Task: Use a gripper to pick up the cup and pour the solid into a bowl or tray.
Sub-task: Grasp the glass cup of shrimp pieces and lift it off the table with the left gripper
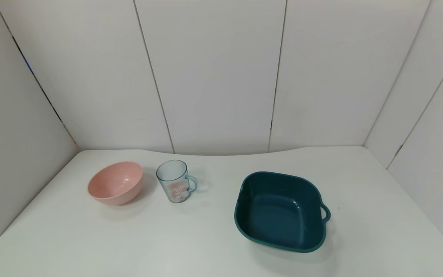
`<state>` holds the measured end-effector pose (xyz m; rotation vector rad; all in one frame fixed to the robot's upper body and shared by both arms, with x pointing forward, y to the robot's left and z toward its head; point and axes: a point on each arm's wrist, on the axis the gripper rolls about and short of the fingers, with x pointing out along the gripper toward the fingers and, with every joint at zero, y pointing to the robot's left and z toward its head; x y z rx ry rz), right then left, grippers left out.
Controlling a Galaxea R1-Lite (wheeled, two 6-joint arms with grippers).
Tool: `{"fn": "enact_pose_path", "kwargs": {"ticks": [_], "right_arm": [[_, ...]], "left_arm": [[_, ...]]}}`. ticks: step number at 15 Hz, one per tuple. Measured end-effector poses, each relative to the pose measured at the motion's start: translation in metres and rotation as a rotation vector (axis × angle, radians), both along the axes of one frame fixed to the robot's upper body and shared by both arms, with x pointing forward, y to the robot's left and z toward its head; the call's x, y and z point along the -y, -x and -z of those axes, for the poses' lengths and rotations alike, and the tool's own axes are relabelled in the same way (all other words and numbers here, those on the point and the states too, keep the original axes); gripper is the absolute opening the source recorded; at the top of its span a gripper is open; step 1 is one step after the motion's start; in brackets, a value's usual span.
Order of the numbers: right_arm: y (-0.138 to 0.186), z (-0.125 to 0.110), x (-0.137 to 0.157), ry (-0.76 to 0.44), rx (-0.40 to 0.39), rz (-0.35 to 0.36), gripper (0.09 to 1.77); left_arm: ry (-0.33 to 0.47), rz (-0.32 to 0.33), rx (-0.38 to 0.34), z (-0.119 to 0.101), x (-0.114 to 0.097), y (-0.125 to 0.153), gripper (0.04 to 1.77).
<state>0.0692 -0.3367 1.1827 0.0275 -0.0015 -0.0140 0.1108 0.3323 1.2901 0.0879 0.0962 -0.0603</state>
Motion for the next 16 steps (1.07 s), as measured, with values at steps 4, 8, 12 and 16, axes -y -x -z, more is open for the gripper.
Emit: {"fn": "enact_pose_path", "kwargs": {"ticks": [4,8,12,16], "right_arm": [[0.0,0.0,0.0,0.0,0.0,0.0,1.71],[0.0,0.0,0.0,0.0,0.0,0.0,1.71],[0.0,0.0,0.0,0.0,0.0,0.0,1.71],[0.0,0.0,0.0,0.0,0.0,0.0,1.71]], "left_arm": [[0.0,0.0,0.0,0.0,0.0,0.0,1.72],[0.0,0.0,0.0,0.0,0.0,0.0,1.72],[-0.038,0.014,-0.077,-0.021,0.001,-0.04,1.72],[-0.034,0.128,-0.172,-0.025,0.006,-0.095,1.72]]}}
